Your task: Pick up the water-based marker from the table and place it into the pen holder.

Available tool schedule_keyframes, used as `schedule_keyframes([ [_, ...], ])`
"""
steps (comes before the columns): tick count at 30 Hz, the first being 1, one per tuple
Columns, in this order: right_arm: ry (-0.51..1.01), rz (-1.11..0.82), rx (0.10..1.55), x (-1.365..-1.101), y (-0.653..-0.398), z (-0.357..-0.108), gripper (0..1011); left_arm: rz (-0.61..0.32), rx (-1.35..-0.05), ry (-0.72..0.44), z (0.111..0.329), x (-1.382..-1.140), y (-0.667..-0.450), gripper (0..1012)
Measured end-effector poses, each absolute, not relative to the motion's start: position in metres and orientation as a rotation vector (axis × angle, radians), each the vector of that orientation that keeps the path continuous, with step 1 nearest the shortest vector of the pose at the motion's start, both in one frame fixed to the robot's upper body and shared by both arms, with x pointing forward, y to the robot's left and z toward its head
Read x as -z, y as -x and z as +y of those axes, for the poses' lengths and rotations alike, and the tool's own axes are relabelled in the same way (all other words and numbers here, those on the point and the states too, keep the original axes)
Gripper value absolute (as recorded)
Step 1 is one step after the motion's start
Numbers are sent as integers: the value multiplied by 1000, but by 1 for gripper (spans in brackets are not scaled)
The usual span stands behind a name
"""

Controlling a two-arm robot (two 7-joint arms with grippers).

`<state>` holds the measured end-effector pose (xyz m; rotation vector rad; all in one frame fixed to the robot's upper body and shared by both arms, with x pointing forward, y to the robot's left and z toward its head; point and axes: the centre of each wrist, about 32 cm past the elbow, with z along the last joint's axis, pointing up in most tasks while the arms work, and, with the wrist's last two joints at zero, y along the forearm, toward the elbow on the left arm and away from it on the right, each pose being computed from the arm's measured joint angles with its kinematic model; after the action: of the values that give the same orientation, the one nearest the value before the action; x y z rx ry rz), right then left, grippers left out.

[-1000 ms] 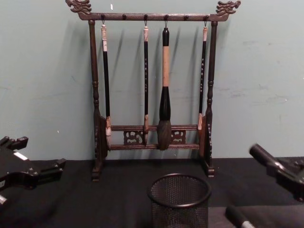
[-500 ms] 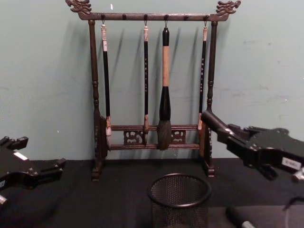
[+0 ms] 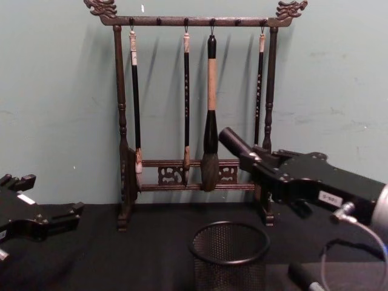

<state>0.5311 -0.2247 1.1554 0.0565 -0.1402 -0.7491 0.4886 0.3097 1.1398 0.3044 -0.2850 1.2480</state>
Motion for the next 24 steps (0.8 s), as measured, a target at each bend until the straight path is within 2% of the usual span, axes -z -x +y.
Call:
schedule_keyframes([
  [8,-54,-156,694,-1154,-539,-203,223,-285,-1248,-305,310,-1140,-489,1009],
  [24,-26,-149,656,-1148,-548,-186,223,-285,-1248,-304,310,-1140,-489,1009],
])
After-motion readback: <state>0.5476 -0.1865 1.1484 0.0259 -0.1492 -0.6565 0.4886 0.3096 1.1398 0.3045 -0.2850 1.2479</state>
